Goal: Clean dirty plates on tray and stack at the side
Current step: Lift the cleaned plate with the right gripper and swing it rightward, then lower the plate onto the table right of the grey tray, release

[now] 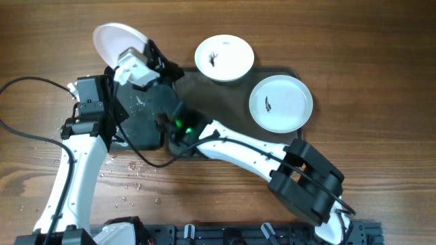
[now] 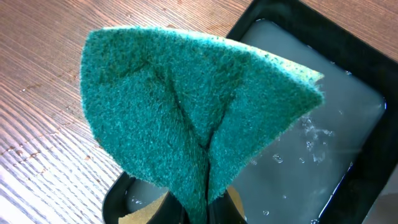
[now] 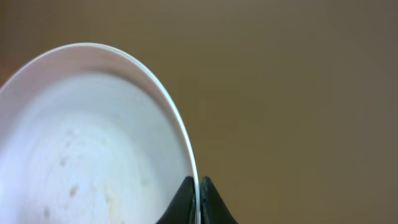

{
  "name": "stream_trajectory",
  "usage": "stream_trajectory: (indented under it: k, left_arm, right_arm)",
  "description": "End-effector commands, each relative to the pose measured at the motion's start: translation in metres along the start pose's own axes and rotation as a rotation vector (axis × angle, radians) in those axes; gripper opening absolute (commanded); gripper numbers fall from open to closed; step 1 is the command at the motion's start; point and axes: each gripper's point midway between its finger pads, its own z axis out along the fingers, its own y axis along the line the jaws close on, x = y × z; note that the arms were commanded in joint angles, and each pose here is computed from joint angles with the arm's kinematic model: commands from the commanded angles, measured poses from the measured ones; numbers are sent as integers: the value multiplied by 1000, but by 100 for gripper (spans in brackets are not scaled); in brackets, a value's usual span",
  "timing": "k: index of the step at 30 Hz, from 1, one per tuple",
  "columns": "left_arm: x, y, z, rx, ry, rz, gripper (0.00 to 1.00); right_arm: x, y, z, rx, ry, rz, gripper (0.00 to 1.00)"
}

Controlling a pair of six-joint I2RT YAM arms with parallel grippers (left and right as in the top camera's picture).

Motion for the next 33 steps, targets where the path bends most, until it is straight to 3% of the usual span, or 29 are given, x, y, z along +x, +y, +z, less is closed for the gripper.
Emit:
stream_trajectory:
  k: [1,3,5,7,10,14,20,24,30,33]
  left_arm:
    - [-4,1,-4,4,-18,-25,4]
    - [-4,0,-4,9,-20,-26,4]
    - [-4,-5,-4,39,-14,-26,4]
    - [-3,-9,-4,63,-10,-2,4]
    - [-3,-13,-4,81,-4,2,4]
    - [2,-26,-1,152,27,13,4]
    - [22,-59,24,291,124,122,4]
    - [38,-88,36,387,168,211,4]
    - [46,-99,38,376,163,278,4]
    - [46,-97,40,342,144,292,4]
  right_arm:
    - [47,2,17,-60,148,373,4]
    - [55,10,21,-182,198,503,4]
    - [37,10,19,-395,182,635,4]
    - [26,-19,15,-507,210,777,4]
    - [48,-67,12,-509,333,888,4]
    - [107,-145,0,-506,522,989,4]
    - [253,-282,-36,-212,823,1211,4]
    - [326,-367,-79,34,892,1282,4]
    - [395,-433,-142,294,941,1377,4]
    - [409,-450,-159,367,941,1399,4]
